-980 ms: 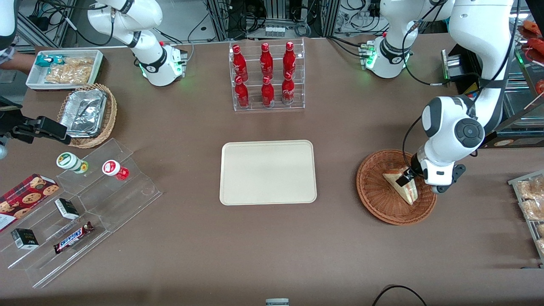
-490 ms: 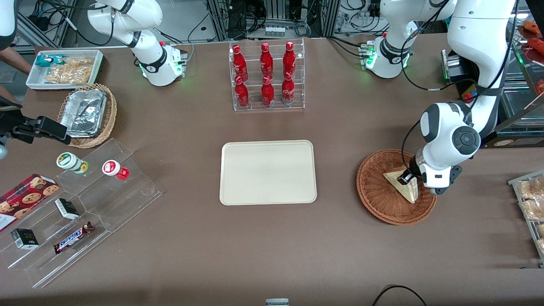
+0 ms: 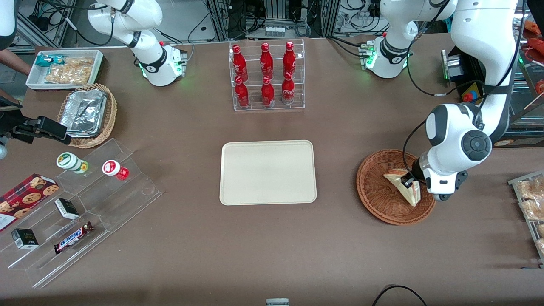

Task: Place sandwich from basket to tray
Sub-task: 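Lift the sandwich and carry it with the left gripper over the cream tray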

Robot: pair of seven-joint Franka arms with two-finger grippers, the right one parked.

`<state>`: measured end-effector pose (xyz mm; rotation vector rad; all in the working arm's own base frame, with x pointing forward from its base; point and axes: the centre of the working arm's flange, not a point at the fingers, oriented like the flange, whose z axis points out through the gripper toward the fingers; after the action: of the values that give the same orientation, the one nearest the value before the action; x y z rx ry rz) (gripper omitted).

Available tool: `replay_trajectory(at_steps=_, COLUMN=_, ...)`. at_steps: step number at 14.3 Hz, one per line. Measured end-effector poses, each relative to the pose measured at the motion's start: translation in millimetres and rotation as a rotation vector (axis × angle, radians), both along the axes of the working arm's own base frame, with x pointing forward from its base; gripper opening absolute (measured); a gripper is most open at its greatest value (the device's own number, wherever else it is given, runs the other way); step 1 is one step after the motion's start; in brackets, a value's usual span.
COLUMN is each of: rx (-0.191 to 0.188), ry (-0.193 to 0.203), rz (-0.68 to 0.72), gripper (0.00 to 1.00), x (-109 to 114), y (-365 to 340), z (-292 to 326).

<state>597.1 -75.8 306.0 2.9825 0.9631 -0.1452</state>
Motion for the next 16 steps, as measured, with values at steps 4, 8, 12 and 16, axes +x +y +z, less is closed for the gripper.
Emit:
replay_trajectory(at_steps=4, rx=-0.03, ry=0.003, rz=-0.389, gripper=0.15, x=-4.5, y=-70.0, z=14.3)
replay_trajectory(at_steps=8, rx=-0.029, ry=0.048, rz=-0.534, gripper=0.15, x=-13.0, y=-173.3, z=18.0)
replay_trajectory(at_steps=12, rx=-0.005, ry=0.058, rz=-0.513, gripper=0.15, x=-40.5, y=-281.0, z=-2.0)
replay_trajectory(at_steps=16, rx=0.009, ry=0.041, rz=-0.465, gripper=0.15, x=-69.1, y=-364.9, z=-14.9)
